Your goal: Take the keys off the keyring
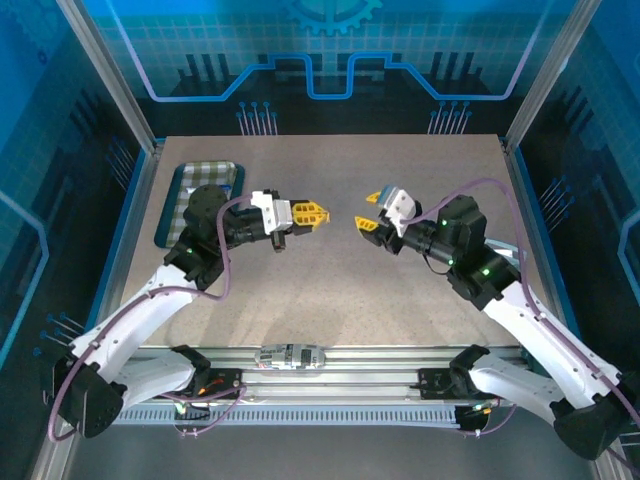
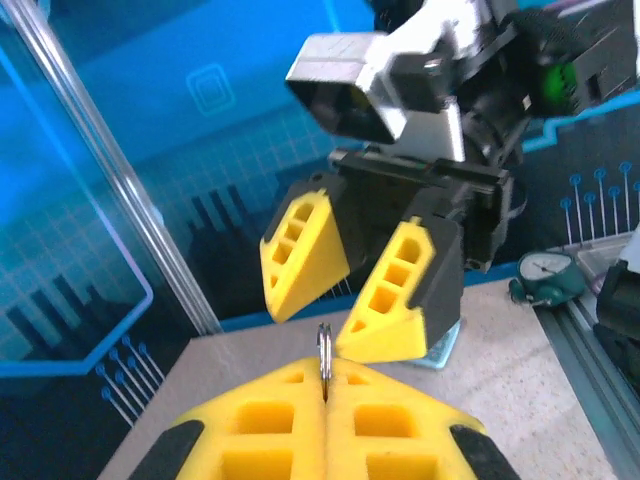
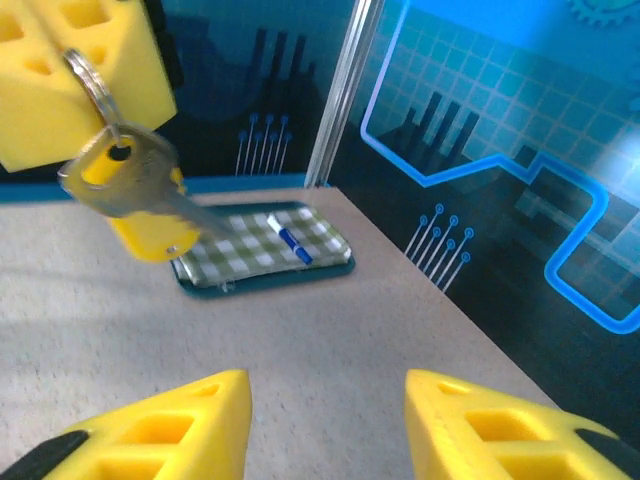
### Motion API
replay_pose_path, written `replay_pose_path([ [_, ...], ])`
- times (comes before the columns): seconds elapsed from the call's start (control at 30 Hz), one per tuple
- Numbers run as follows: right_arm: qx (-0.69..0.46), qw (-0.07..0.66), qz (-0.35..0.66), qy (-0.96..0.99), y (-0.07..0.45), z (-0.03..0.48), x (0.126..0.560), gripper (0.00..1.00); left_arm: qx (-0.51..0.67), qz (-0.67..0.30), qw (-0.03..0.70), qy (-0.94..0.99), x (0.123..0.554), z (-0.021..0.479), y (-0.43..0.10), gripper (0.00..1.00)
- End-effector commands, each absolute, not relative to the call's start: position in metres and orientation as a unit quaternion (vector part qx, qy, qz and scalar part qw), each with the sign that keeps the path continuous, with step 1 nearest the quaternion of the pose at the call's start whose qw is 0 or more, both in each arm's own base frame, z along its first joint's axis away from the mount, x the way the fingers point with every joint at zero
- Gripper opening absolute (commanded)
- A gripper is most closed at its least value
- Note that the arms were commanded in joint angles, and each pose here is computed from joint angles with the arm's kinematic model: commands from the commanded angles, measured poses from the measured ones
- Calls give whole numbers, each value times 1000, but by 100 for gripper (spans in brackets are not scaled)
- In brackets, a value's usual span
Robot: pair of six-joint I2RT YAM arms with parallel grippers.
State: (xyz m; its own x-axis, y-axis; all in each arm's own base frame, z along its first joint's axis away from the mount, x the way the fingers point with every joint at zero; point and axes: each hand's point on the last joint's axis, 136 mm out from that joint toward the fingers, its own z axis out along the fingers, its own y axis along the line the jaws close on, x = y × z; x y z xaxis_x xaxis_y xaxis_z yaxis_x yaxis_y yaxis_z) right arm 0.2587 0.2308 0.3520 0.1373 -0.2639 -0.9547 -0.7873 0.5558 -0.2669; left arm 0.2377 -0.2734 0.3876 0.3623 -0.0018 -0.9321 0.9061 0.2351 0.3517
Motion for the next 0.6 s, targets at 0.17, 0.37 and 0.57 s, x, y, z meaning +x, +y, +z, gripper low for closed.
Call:
replay_pose_path([
  [0.17,-428,630,345,549,253,374,228,39,500,-462,639,358,216,418,-274,0],
  [0.37,-438,609,395,530,263,381,220,42,514,-481,620,346,214,417,-278,0],
  [0.57,-434,603,431,512,267,390,216,45,525,-473,616,349,210,415,-277,0],
])
